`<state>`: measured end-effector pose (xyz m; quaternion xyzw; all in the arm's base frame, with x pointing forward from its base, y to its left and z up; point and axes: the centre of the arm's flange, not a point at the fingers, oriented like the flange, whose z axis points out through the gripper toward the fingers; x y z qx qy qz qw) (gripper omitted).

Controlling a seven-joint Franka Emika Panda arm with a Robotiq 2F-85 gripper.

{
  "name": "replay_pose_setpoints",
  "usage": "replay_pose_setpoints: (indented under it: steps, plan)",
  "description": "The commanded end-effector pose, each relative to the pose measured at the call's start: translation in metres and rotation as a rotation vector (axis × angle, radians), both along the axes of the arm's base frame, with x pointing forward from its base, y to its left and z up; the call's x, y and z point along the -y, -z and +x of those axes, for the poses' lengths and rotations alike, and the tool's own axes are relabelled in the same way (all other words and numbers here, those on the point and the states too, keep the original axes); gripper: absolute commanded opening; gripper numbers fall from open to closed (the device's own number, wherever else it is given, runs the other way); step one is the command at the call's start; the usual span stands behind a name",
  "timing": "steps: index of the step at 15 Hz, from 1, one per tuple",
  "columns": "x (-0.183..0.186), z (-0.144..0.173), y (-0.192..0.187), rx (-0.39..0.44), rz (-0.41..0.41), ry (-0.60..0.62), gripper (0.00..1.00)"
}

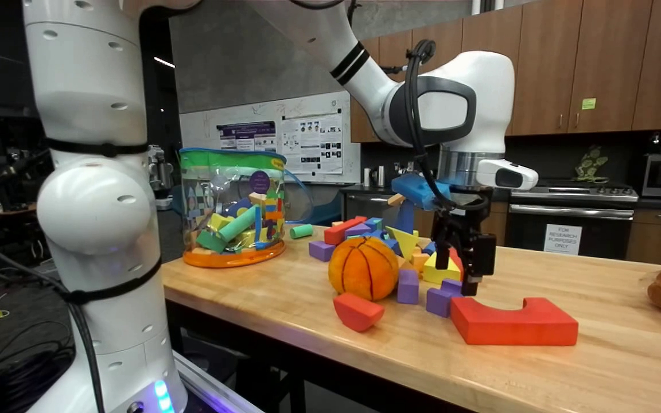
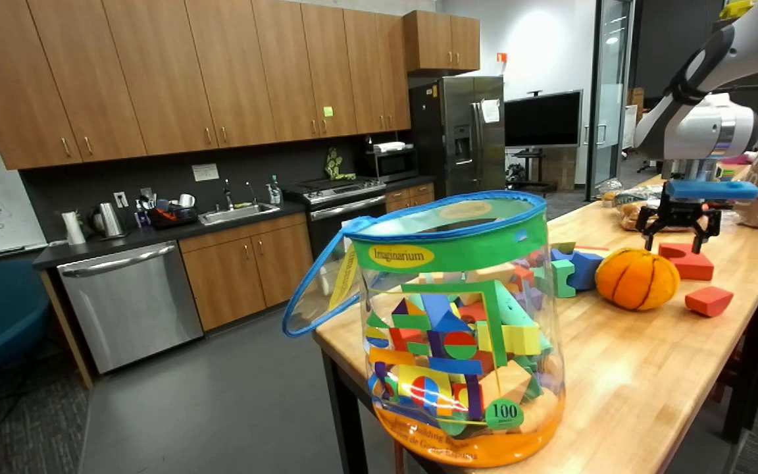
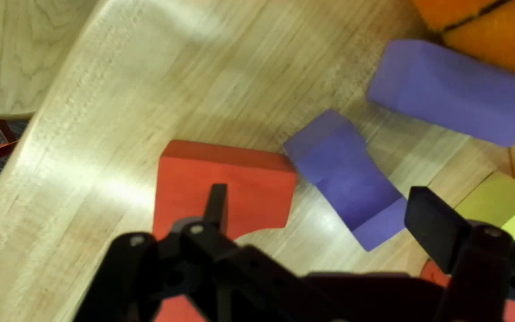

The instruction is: Put one purple block in the bag on the left.

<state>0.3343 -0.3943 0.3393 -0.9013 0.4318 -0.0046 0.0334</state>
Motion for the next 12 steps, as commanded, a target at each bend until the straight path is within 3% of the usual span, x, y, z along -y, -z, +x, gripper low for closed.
replay_pose_setpoints:
  steps: [1,3,6,9,12]
  plan:
    - [0.015,0.015,0.002,-0.005,-0.026,0.046,1.00]
    - [0.014,0.022,0.003,-0.003,-0.048,0.051,1.00]
    - [0.002,0.036,0.002,0.044,-0.152,0.019,1.00]
    - [-0.010,0.044,-0.003,0.099,-0.288,-0.104,1.00]
    - [-0.029,0.045,-0.002,0.113,-0.334,-0.252,1.00]
